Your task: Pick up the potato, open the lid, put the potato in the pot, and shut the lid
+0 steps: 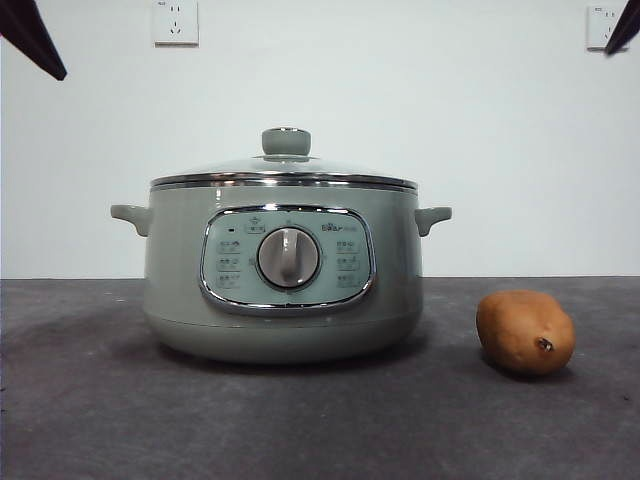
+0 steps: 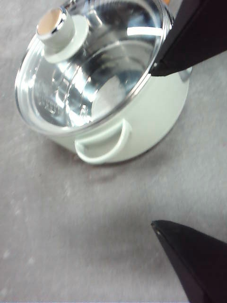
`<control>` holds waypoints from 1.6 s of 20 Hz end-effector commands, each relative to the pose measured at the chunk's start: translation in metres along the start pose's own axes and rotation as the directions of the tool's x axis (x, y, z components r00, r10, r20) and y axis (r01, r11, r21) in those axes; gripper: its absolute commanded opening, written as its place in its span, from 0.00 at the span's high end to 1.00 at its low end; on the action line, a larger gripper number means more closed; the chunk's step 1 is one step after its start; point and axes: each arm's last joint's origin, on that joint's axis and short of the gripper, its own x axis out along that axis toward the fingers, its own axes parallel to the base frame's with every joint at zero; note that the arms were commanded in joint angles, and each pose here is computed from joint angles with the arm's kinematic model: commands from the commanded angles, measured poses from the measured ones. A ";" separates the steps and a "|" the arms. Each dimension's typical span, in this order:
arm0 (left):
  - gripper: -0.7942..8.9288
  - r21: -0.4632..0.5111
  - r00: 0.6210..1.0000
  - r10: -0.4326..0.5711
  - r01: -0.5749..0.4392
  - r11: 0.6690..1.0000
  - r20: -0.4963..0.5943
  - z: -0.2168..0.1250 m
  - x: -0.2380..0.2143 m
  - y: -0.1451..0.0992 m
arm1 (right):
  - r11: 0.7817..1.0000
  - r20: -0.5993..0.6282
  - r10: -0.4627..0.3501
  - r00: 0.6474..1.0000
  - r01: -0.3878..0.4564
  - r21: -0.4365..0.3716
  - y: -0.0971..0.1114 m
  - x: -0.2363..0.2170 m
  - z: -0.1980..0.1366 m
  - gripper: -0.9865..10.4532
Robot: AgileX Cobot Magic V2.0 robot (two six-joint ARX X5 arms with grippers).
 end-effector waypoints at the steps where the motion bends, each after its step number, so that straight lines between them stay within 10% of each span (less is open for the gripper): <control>1: 0.30 -0.002 0.999 -0.024 0.024 1.000 -0.033 0.007 0.003 -0.001 | 1.000 -0.084 0.010 0.996 -0.011 -0.009 0.002 0.015 0.010 0.33; 5: 0.30 0.018 0.993 -0.030 0.032 0.999 -0.112 0.018 0.016 -0.001 | 0.997 -0.230 0.016 0.973 -0.031 -0.064 0.014 0.053 0.023 0.17; 13: 0.30 0.083 0.971 -0.062 0.083 0.993 -0.231 0.015 0.045 -0.008 | 0.955 -0.355 -0.236 0.905 0.149 -0.255 0.039 0.127 0.021 0.17; 25: 0.30 0.098 0.971 -0.080 0.104 0.990 -0.223 0.016 0.047 -0.014 | 0.922 -0.407 -0.350 0.844 0.235 -0.307 0.020 0.193 0.009 0.18; 26: 0.30 0.102 0.972 -0.083 0.108 0.989 -0.220 0.016 0.048 -0.015 | 0.922 -0.408 -0.351 0.843 0.235 -0.307 0.019 0.195 0.009 0.23; 30: 0.30 0.105 0.976 -0.111 0.132 0.986 -0.186 0.020 0.049 -0.023 | 0.921 -0.412 -0.354 0.839 0.237 -0.308 0.018 0.197 0.008 0.94; 32: 0.31 0.108 0.979 -0.131 0.149 0.983 -0.158 0.023 0.051 -0.029 | 0.921 -0.415 -0.356 0.837 0.238 -0.309 0.018 0.196 0.008 0.92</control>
